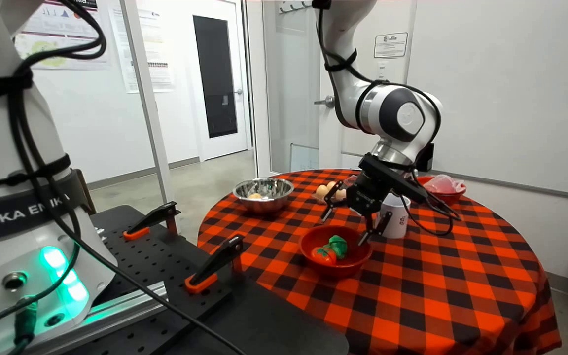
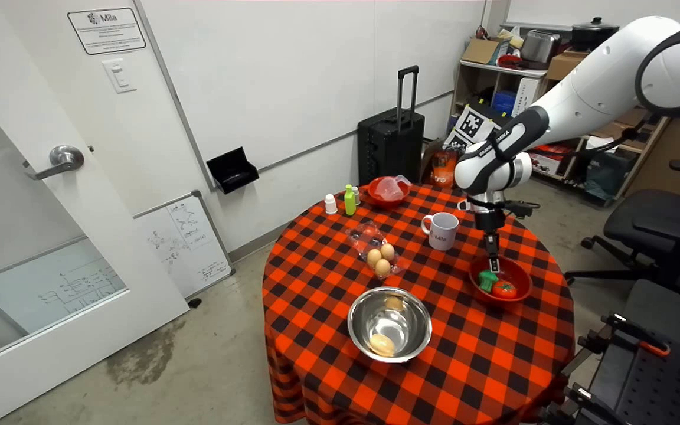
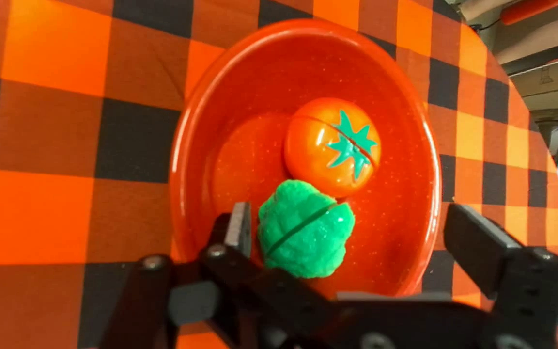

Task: Put the plastic broccoli in the orange bowl

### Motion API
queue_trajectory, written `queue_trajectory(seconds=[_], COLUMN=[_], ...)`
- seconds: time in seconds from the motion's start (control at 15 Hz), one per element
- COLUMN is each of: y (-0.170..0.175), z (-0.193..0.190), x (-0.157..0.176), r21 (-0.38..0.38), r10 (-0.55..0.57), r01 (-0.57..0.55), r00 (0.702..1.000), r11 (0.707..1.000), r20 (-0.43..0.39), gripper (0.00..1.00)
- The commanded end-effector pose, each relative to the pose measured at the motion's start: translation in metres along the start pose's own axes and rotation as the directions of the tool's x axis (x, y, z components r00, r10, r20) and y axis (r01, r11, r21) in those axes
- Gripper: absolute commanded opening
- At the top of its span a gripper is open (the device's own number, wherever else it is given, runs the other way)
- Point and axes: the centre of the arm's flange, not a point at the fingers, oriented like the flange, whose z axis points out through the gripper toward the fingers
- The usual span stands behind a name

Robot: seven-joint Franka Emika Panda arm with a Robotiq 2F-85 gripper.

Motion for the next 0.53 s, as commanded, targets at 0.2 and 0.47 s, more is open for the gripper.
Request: queue_trajectory(seconds=[0.2, 0.47], y=[-0.018, -0.026], z=[-0.055, -0.087], x=[-0.023, -0.029], r21=[-0.054, -0.194], r10=[-0.003, -0.037], r01=[0.000, 0.006], r00=[0.998, 0.987], r11=[0.999, 0.981], r20=[-0.065, -0.159], gripper=[1.00, 1.00])
